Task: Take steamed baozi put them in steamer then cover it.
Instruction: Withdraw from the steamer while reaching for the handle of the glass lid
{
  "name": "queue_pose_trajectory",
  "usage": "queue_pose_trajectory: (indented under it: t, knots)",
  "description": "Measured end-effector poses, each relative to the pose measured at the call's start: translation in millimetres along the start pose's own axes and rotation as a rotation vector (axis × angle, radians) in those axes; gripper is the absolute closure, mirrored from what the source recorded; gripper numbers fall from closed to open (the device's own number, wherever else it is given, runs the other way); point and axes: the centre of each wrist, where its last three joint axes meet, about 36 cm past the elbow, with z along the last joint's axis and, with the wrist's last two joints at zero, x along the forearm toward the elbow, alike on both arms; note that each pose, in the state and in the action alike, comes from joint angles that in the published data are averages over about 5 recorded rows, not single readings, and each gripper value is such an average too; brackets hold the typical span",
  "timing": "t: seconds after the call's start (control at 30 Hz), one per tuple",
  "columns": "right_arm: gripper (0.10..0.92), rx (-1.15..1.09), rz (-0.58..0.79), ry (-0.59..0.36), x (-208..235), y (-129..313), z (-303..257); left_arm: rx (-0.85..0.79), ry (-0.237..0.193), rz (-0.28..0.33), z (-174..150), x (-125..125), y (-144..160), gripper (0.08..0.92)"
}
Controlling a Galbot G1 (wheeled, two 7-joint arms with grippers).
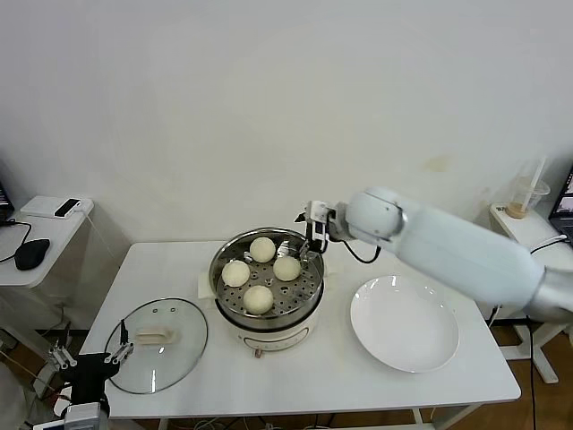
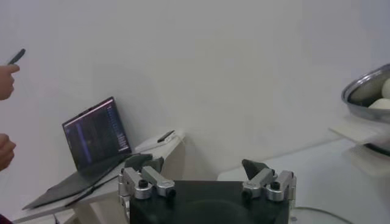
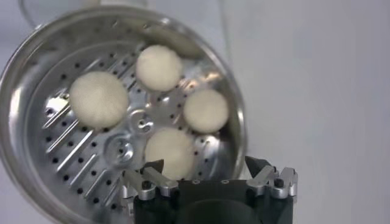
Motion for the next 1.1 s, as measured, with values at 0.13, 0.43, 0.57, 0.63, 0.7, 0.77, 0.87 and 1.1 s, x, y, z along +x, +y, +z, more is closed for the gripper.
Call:
queue_pose_trajectory:
  t: [0.13, 0.43, 0.57, 0.63, 0.7, 0.77, 0.87, 1.1]
  knots:
    - [0.2, -0.07, 0.132, -0.133, 7.4, 26.4, 23.2, 0.032, -0.005, 0.014, 1.7, -1.8, -4.3, 0.177]
    - [0.2, -0.26, 0.412, -0.403, 21.9, 90.2, 84.4, 0.069, -0.009, 0.037, 7.8, -3.8, -9.9, 0.177]
    - [0.2, -0.345, 0.523, -0.505, 31.0, 119.9, 109.5, 0.059, -0.004, 0.041, 12.8, -5.6, -10.8, 0.177]
    - [0.2, -0.39, 0.576, -0.546, 36.5, 136.0, 121.2, 0.045, -0.002, 0.042, 15.9, -6.7, -10.3, 0.177]
    - [0.2, -0.435, 0.627, -0.577, 42.5, 152.9, 132.6, 0.022, -0.002, 0.043, 19.7, -7.6, -9.1, 0.177]
    - [0.2, -0.482, 0.679, -0.597, 48.7, 170.6, 144.1, -0.011, -0.004, 0.045, 24.3, -8.3, -7.3, 0.177]
    - [0.2, -0.552, 0.76, -0.603, 57.5, 197.9, 161.9, -0.08, -0.009, 0.049, 31.9, -8.9, -3.9, 0.177]
    - [0.2, -0.665, 0.933, -0.544, 77.1, 252.0, 197.5, -0.331, -0.031, 0.068, 52.5, -8.6, 6.9, 0.177]
